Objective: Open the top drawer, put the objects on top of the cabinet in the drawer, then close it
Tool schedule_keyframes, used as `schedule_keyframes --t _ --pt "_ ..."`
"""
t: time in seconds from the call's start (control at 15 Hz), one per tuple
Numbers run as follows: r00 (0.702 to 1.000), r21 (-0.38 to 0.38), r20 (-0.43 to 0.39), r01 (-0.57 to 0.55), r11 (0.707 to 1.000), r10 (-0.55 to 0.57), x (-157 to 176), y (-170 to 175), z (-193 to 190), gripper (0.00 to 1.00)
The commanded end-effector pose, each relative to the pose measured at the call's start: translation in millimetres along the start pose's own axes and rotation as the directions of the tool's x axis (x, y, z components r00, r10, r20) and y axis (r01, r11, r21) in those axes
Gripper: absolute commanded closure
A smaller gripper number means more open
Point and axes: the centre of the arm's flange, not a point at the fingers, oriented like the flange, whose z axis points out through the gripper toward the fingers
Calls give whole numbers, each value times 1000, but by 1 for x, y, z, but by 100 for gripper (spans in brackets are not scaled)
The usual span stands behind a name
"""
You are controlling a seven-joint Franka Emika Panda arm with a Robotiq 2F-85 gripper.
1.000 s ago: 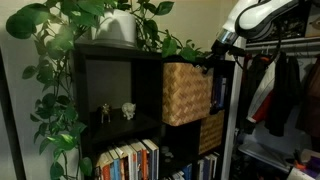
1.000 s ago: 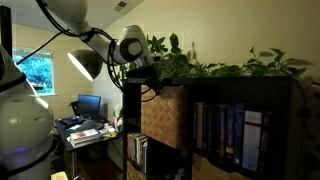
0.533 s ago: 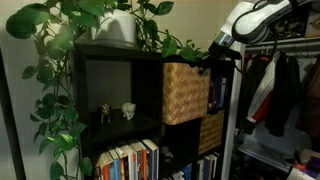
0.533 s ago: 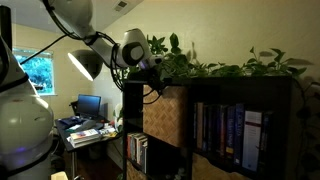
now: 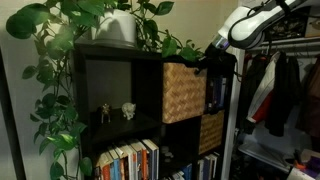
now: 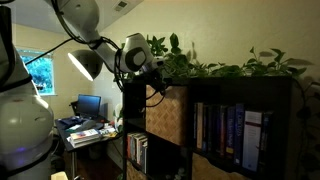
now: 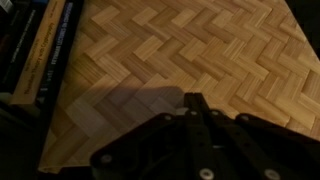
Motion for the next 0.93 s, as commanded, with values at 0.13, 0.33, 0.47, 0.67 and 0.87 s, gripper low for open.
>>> schedule_keyframes --t 0.13,0.33,0.47,0.67,0.87 --pt "999 25 40 15 1000 -16 11 5 8 86" --pt "987 22 122 99 995 -101 4 -5 -1 66" --pt "974 35 182 132 991 -136 5 -9 -4 53" --pt "950 41 260 167 985 -172 10 -14 -13 33" --pt "931 44 329 156 987 -162 17 -16 -22 15"
